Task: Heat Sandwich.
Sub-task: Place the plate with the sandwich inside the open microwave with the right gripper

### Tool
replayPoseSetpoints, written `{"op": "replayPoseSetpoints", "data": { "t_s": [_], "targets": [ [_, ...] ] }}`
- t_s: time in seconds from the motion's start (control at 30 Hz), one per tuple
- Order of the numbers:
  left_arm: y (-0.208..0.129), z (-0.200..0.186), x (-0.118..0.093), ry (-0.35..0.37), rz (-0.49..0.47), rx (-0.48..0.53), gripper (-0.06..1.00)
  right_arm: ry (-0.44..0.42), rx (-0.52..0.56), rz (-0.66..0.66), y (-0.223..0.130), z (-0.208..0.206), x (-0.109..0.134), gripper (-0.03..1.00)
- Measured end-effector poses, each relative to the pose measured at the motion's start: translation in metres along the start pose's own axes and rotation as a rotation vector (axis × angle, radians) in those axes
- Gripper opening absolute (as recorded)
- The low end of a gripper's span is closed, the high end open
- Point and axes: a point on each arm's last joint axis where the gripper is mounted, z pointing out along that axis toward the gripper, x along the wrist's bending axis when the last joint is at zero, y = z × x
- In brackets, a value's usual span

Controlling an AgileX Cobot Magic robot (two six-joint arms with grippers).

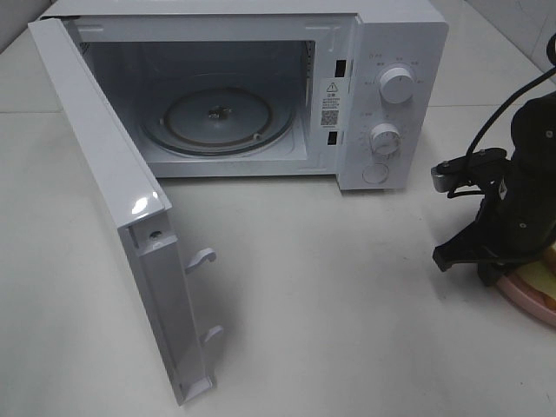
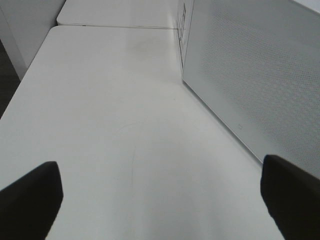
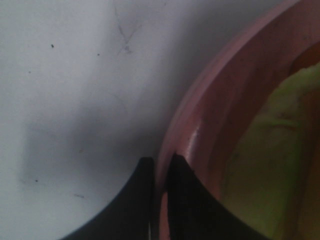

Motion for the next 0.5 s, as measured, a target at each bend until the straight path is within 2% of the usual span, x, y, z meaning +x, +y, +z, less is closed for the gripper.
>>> {"op": "replayPoseSetpoints", "data": {
  "t_s": [0.23,0.5],
  "targets": [
    [0.000,0.000,0.000,0.000,0.000,0.000,0.99,-0.075,0.027,-0.033,-0.004,-0.008,0.004,0.05],
    [0.000,0.000,0.000,0.000,0.000,0.000,0.99,-0.101,0.026,0.005,-0.011,-0.030,-0.001,0.05]
  ]
}}
